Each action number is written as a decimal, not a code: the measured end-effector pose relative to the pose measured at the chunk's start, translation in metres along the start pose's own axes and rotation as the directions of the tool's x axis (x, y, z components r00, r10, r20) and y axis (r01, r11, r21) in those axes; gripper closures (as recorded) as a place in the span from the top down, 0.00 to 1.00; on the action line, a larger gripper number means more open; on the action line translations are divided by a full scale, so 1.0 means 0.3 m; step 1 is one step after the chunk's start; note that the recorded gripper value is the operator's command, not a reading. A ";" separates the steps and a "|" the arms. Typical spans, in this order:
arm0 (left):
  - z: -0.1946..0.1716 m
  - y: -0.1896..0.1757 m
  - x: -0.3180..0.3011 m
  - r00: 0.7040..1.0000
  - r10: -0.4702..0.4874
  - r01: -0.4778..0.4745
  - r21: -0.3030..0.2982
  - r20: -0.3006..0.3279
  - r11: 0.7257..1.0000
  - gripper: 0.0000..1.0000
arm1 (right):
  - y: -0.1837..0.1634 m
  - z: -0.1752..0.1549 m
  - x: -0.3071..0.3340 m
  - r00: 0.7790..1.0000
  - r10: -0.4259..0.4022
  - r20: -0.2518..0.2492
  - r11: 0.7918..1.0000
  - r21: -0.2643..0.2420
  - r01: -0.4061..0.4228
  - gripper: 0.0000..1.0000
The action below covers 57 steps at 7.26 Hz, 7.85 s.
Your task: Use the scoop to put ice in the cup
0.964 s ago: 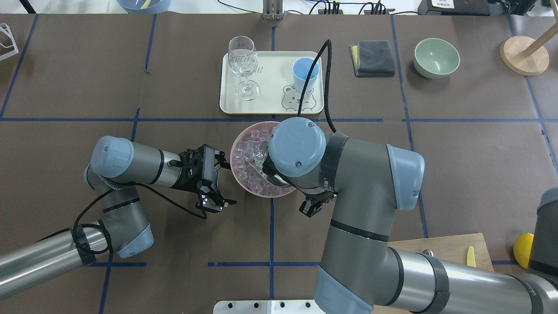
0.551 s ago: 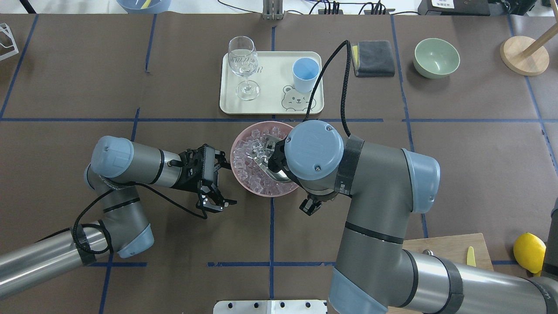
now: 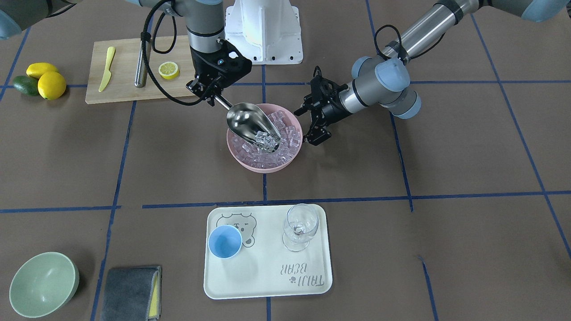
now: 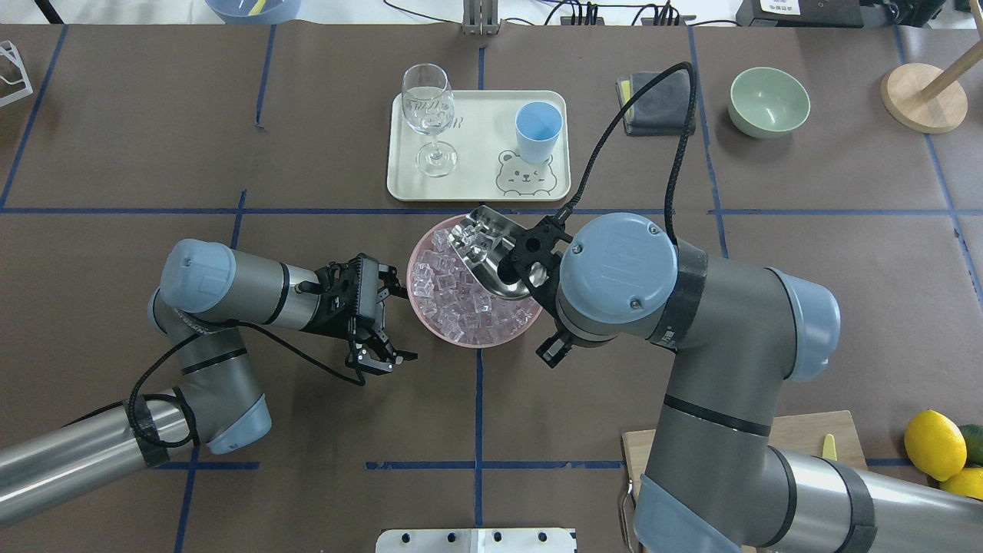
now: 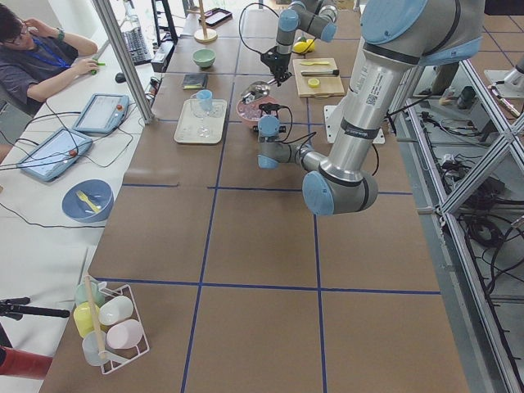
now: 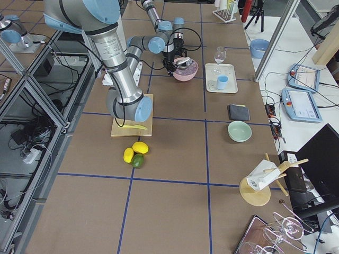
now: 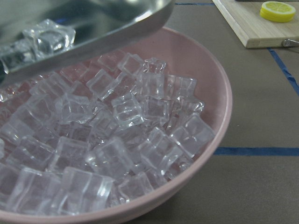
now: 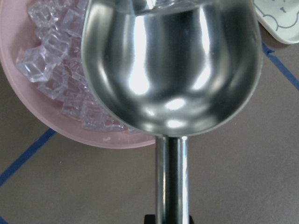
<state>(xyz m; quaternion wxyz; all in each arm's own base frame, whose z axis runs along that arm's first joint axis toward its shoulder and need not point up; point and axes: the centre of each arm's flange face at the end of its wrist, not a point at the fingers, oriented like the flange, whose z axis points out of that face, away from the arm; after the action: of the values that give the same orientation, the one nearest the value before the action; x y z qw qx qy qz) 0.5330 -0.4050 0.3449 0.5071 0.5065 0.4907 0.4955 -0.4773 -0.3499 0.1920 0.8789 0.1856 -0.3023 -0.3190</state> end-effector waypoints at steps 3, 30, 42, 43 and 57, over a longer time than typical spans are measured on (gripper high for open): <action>-0.001 0.002 0.001 1.000 0.000 0.000 0.000 0.000 1.000 1.00 | -0.038 -0.072 0.165 0.996 0.086 -0.023 0.996 0.022 -0.085 0.00; -0.017 0.005 -0.002 1.000 0.007 -0.007 0.013 0.004 1.000 1.00 | -0.541 -0.084 0.785 0.983 -0.178 -0.045 0.859 -0.494 0.133 0.00; -0.025 0.005 -0.012 1.000 0.007 -0.007 0.013 0.010 1.000 1.00 | 0.190 -0.285 1.078 0.856 0.516 -0.032 0.808 -0.313 -0.499 0.00; -0.025 0.005 -0.011 1.000 0.007 -0.007 0.013 0.010 1.000 1.00 | 0.282 -0.259 1.071 0.822 0.568 -0.042 0.772 -0.317 -0.550 0.00; -0.025 0.030 -0.002 1.000 0.002 -0.002 0.003 0.006 1.000 1.00 | 0.795 0.395 0.677 0.702 0.711 0.021 0.685 -0.242 -0.687 0.00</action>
<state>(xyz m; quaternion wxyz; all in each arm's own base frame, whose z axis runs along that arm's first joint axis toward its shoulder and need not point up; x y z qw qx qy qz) 0.5254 -0.4053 0.3538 0.5074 0.5092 0.4895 0.4936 -0.3225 -0.3288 0.4884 0.9300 -0.0585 -0.3629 -0.0002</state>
